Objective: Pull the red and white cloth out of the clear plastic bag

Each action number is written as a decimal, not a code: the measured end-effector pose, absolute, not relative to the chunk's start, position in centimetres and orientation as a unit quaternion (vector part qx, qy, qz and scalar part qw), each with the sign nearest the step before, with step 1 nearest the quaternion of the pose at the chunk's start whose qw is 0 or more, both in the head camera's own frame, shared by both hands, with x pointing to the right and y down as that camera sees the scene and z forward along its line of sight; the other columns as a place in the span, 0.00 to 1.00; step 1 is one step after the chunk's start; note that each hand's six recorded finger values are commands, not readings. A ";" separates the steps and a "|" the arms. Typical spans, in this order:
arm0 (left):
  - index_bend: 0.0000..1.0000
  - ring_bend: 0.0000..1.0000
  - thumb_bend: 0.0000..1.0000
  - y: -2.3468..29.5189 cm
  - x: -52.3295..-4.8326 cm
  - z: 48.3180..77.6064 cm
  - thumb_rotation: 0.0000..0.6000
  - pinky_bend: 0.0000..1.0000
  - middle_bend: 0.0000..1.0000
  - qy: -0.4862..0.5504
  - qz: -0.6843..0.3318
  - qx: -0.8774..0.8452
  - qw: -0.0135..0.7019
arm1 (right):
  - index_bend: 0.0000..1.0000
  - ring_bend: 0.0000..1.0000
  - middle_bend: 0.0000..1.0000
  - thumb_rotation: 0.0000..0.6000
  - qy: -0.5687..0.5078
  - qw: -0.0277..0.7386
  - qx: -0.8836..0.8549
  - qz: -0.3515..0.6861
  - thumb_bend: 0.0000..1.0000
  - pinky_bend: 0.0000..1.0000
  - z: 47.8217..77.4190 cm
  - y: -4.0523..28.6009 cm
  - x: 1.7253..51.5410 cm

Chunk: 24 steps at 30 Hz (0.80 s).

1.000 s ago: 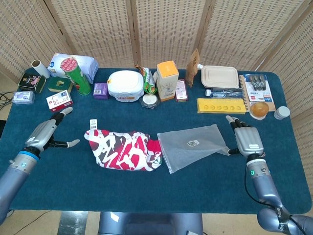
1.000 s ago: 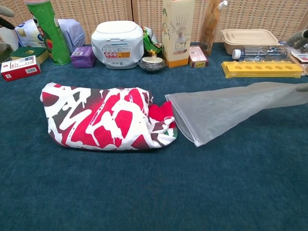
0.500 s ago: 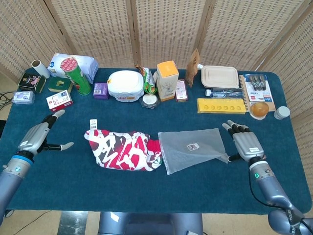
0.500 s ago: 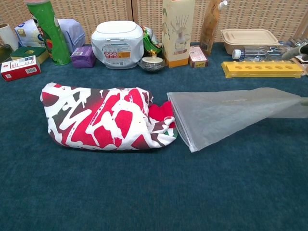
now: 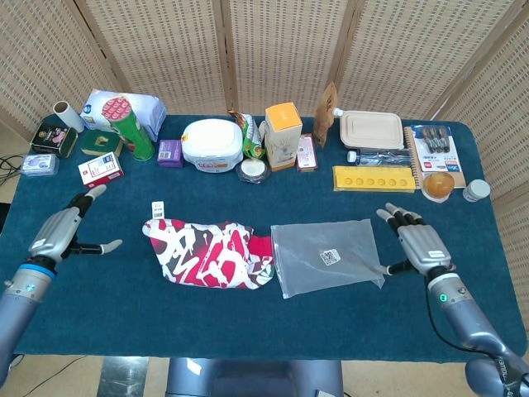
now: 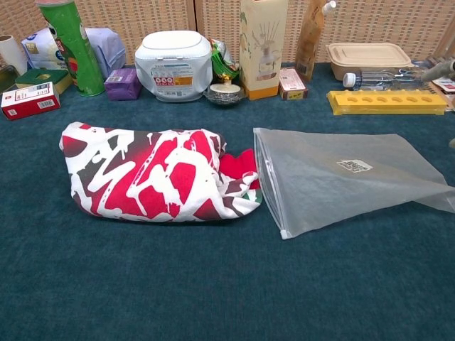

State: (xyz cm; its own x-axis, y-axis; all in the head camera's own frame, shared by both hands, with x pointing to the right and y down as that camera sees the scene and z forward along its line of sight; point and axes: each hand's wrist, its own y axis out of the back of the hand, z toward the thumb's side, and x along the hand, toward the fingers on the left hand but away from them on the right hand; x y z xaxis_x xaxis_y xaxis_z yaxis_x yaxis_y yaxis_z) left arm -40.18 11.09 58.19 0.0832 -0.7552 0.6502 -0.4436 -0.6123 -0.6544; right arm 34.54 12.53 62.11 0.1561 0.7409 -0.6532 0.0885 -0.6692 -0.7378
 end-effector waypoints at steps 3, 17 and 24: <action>0.00 0.00 0.20 11.7 -41.0 57.9 0.89 0.14 0.07 0.428 -0.536 -0.713 0.146 | 0.03 0.16 0.13 0.71 -0.330 0.297 -0.692 0.570 0.01 0.15 61.7 11.8 35.2; 0.00 0.00 0.22 17.8 -46.7 56.1 0.90 0.15 0.07 0.481 -0.564 -0.645 0.184 | 0.21 0.28 0.27 0.71 -0.409 0.377 -0.609 0.565 0.10 0.26 60.9 12.1 39.3; 0.02 0.00 0.23 20.6 -48.3 55.1 0.91 0.15 0.07 0.491 -0.568 -0.620 0.229 | 0.22 0.29 0.29 0.71 -0.413 0.374 -0.586 0.588 0.11 0.27 60.8 14.1 41.2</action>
State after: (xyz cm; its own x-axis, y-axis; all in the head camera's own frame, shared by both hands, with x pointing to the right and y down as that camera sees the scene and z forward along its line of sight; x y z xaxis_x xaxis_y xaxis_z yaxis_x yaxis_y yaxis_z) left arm -48.35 20.61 55.08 -0.1271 -0.8692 0.4778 -0.3486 -0.4118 -0.8419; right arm 41.20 14.08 60.80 -0.0330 0.9246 -0.3796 0.0439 -0.3781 -0.9247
